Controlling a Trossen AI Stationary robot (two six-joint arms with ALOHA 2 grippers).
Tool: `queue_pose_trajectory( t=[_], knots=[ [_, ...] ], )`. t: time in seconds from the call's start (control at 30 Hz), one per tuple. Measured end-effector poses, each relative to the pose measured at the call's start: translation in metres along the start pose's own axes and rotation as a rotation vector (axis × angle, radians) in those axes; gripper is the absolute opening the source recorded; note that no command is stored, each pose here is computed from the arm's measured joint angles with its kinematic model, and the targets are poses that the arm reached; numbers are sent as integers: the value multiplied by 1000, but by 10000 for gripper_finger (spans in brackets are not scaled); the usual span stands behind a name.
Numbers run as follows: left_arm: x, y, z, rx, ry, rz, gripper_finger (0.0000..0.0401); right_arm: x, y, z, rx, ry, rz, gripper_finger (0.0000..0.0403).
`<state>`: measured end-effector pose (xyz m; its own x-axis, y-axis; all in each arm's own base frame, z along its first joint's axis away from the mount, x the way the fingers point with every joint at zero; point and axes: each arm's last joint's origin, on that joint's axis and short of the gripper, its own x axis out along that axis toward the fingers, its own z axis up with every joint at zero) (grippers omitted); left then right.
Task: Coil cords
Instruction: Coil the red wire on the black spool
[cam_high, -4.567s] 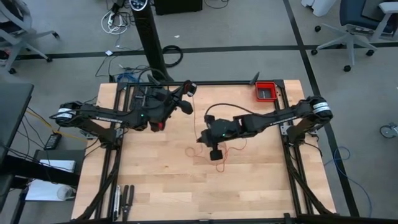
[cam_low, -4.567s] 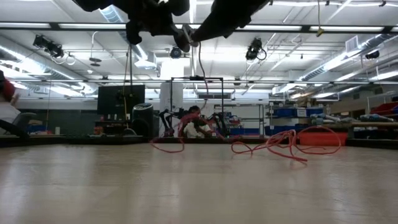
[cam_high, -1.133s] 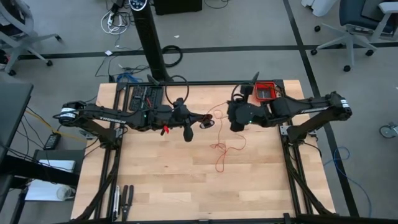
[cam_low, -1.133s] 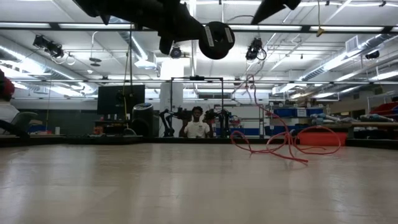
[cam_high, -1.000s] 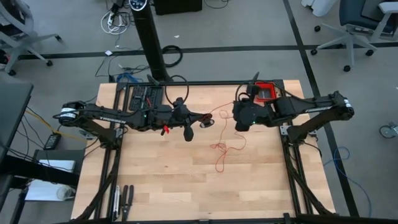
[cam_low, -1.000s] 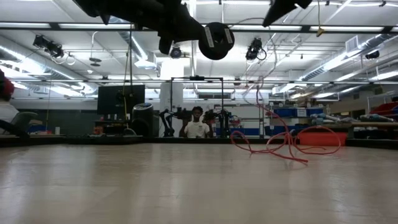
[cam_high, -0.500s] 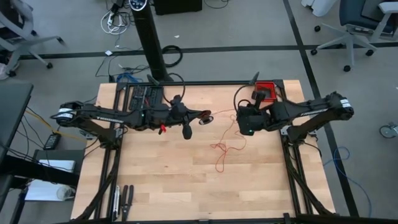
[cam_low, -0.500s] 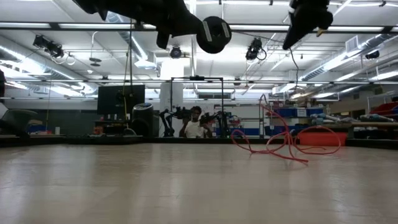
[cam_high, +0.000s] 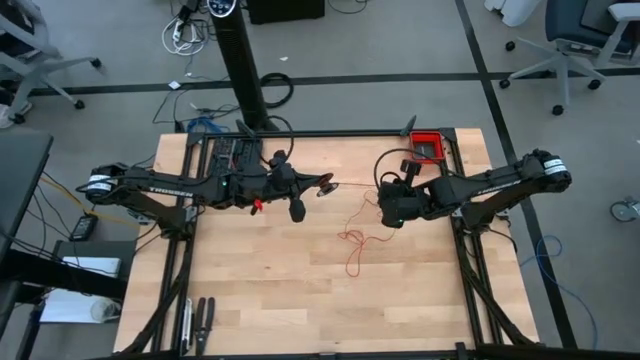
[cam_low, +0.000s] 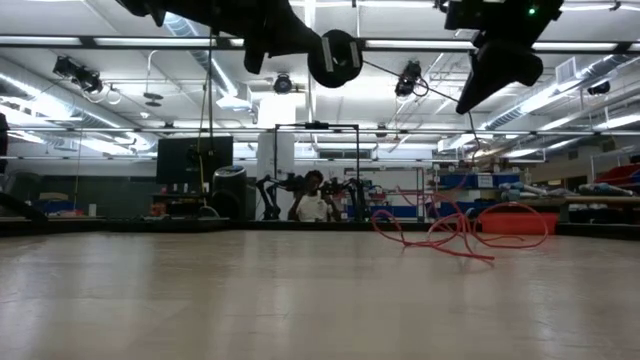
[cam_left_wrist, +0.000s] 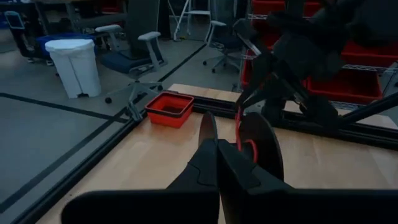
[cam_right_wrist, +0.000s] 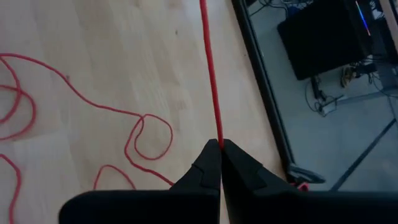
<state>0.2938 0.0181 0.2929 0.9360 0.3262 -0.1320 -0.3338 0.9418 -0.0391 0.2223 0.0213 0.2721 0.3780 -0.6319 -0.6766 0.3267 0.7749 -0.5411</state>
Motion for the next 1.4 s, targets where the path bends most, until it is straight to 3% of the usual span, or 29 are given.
queue_pose_trajectory(
  t=[0.47, 0.63, 0.73, 1.0, 1.17, 1.23, 1.4],
  knots=[
    [-1, -1, 14, -32, -108, 5, 1, 5, 15, -23, 152, -179, 73, 2],
    [-3, 1, 24, -63, -192, 60, 1, 19, 29, -24, 157, -296, 116, 33],
    [-3, 1, 24, -38, -188, 77, 1, 22, 33, -23, 221, -365, 138, 62],
    [-4, -5, 22, 37, -178, 80, 0, 34, 47, -48, 297, -325, 150, 101],
    [-4, -6, 23, 39, -198, 77, 0, 27, 49, -42, 221, -412, 44, 96],
    [-5, -7, 26, 47, -223, 75, 0, 29, 46, -39, 247, -422, 38, 96],
    [-8, -11, 31, 56, -274, 61, 0, 42, 38, -36, 282, -395, 158, 98]
  ],
)
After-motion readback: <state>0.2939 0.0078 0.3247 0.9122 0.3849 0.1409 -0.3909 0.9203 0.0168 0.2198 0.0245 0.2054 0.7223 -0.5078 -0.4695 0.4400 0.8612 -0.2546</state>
